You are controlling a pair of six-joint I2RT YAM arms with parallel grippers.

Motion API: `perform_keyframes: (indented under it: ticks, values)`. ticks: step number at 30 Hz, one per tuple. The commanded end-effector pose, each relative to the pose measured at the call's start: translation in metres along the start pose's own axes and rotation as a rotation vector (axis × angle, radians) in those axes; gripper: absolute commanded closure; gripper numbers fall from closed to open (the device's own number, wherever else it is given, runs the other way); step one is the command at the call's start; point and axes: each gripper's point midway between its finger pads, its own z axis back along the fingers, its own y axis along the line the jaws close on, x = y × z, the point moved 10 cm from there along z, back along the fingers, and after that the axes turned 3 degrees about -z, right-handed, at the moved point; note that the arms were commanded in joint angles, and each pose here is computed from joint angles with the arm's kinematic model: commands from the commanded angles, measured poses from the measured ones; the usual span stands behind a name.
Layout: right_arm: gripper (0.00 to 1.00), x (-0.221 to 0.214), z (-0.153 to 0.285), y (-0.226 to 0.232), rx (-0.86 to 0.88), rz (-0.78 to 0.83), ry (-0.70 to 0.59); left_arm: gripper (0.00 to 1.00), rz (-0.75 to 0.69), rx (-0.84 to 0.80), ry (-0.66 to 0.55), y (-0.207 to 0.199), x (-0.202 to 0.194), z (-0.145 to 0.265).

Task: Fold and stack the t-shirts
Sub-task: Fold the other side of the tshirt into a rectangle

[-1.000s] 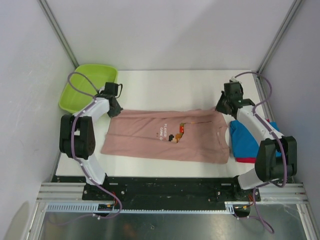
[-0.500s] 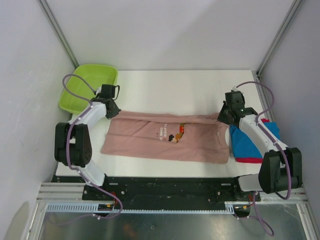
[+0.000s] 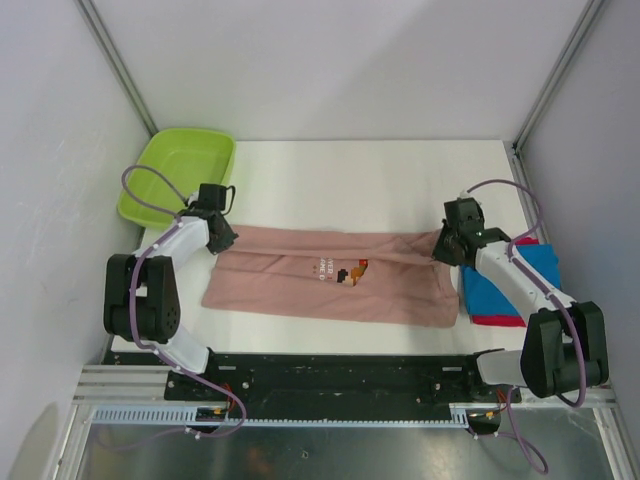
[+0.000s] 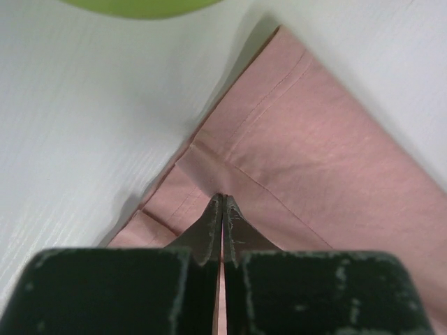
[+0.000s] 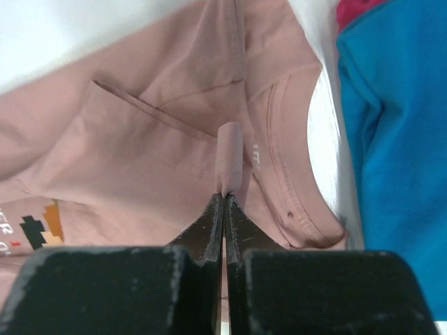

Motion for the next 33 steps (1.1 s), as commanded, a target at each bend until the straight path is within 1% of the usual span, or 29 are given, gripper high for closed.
perform_keyframes:
  ticks: [1, 4, 6, 9, 14, 21, 33]
  values:
    - [1.0, -0.013, -0.004, -0.002, -0.012, -0.014, 0.029, 1.0, 0.042, 0.002, -0.011, 0.003, 0.001, 0.001]
    - [1.0, -0.016, -0.006, -0.001, -0.013, -0.009, 0.033, 1.0, 0.048, 0.004, -0.004, 0.002, 0.0, -0.002]
    - [1.0, -0.013, -0.003, -0.001, -0.01, -0.01, 0.012, 1.0, 0.053, 0.004, -0.016, 0.001, 0.003, 0.0]
    - [1.0, -0.005, 0.007, 0.0, 0.002, -0.013, -0.026, 1.0, 0.056, -0.001, -0.044, 0.0, 0.012, 0.005]
    - [1.0, -0.002, 0.024, -0.003, 0.0, -0.02, -0.052, 1.0, 0.064, 0.004, -0.073, 0.002, 0.02, 0.011]
    - [1.0, -0.014, 0.035, -0.004, 0.0, -0.011, -0.026, 1.0, 0.065, 0.015, -0.074, 0.007, 0.017, 0.013]
    - [1.0, -0.037, 0.017, -0.009, -0.013, -0.011, 0.039, 1.0, 0.062, 0.021, -0.013, 0.01, 0.001, 0.004]
